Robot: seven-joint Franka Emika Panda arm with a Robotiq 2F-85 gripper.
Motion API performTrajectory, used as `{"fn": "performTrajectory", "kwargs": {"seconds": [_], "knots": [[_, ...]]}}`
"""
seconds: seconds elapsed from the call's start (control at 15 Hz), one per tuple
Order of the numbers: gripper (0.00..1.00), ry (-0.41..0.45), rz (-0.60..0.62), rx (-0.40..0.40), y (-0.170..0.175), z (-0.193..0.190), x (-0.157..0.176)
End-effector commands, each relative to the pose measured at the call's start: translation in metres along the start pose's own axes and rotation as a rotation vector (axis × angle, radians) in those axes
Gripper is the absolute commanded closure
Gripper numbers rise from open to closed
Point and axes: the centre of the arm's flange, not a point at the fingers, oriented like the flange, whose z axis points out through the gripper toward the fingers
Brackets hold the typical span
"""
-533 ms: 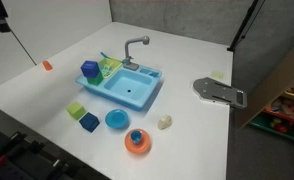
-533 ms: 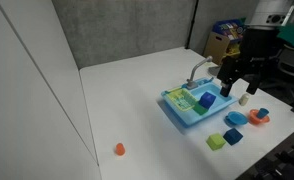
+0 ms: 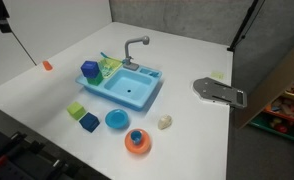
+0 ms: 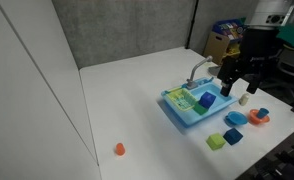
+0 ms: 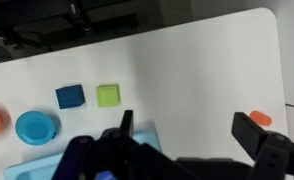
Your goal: Remove the blue plate from the orange plate and put it in the dishes drying rack
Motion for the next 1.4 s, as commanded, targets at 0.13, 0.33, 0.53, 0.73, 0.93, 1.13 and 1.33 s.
{"fn": "performTrajectory", "kwargs": {"seconds": [0.13, 0.33, 0.53, 0.73, 0.93, 1.13, 1.33], "knots": [[0.0, 0.051, 0.022, -0.064, 0.009, -0.01, 0.02], [0.0, 0.092, 0.041, -0.107, 0.02, -0.015, 0.031], [0.0, 0.14, 0.064, -0.124, 0.032, -0.019, 0.045], [0.0, 0.199, 0.087, -0.131, 0.046, -0.025, 0.059], [0.0, 0.256, 0.125, -0.144, 0.063, -0.029, 0.073], [0.0, 0.298, 0.172, -0.171, 0.082, -0.028, 0.087], [0.0, 0.313, 0.224, -0.191, 0.105, -0.025, 0.1]]}}
